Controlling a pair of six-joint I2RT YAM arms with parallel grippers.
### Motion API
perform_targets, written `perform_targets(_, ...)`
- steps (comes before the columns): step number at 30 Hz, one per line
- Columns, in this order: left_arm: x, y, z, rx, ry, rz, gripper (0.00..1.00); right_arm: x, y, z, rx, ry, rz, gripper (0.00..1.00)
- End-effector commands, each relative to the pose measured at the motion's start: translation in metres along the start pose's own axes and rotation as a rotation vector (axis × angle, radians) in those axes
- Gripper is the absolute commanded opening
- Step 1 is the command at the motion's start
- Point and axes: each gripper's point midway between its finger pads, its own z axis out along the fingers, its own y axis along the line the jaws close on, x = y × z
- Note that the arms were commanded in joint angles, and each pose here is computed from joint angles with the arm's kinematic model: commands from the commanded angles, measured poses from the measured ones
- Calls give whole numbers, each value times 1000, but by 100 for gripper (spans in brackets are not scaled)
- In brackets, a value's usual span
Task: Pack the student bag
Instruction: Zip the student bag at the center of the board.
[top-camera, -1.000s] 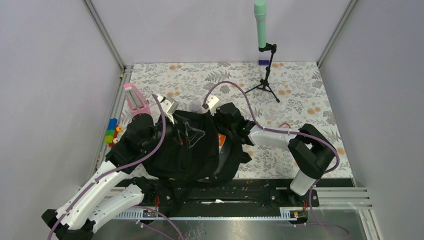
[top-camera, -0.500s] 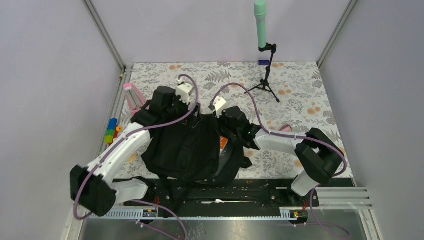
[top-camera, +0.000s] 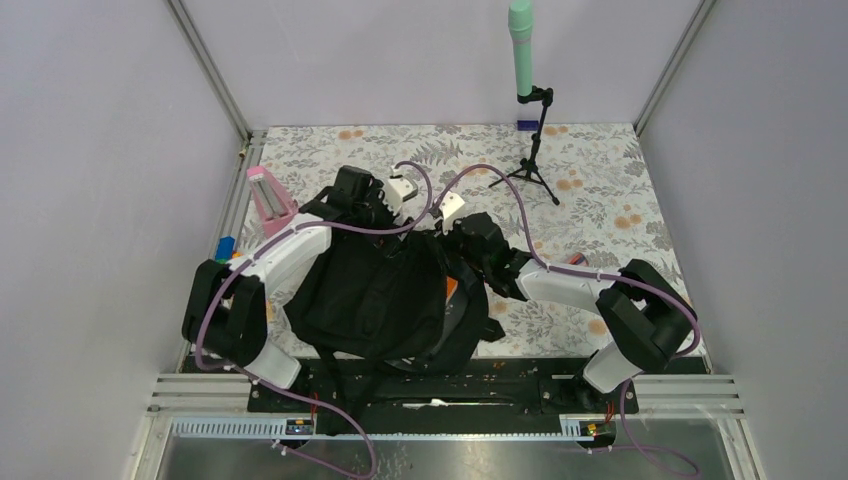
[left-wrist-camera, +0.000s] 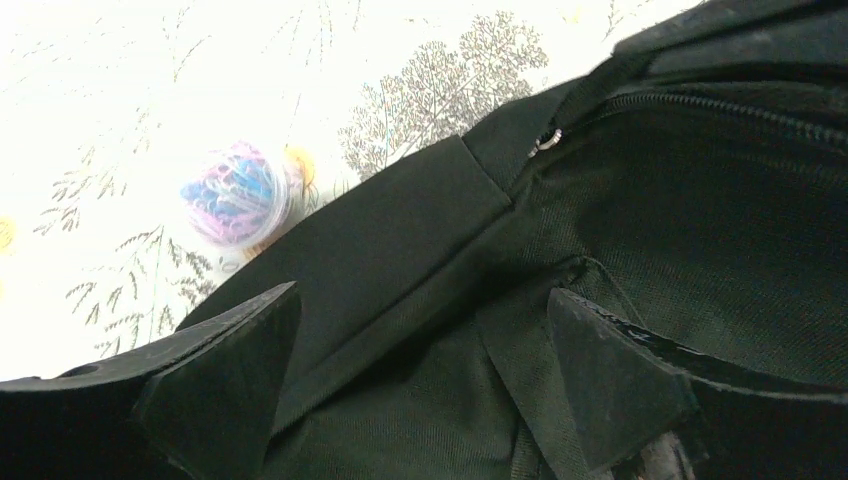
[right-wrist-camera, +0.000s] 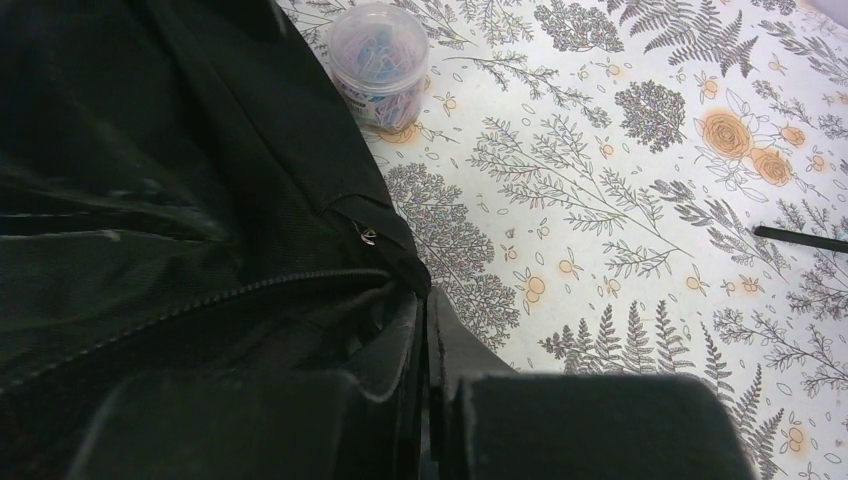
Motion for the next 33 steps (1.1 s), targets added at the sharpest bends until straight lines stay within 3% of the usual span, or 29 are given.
perform_targets(1,-39,16,14,-5,-125,66,99,-35,-5,-7,2,-114,33,0)
perform_targets(6,-42,14,27,25,-148,55,97,-37,-4,-8,-6,-115,26,0)
perform_targets(15,-48,-1,40,159,-135,-25,79,-38,-4,-7,-8,-116,36,0)
perform_targets(19,-33,-3,50,181,-84,-39,65,-37,-5,-6,-1,-118,44,0)
perform_targets(22,-27,-3,55,200,-41,-64,42,-39,-6,-6,8,-121,49,0)
perform_targets(30,-32,3,51,170,-21,-70,0,-42,-18,-11,70,-122,40,0)
perform_targets(33,-34,8,47,136,-17,-60,0,-41,-26,-15,114,-122,45,0)
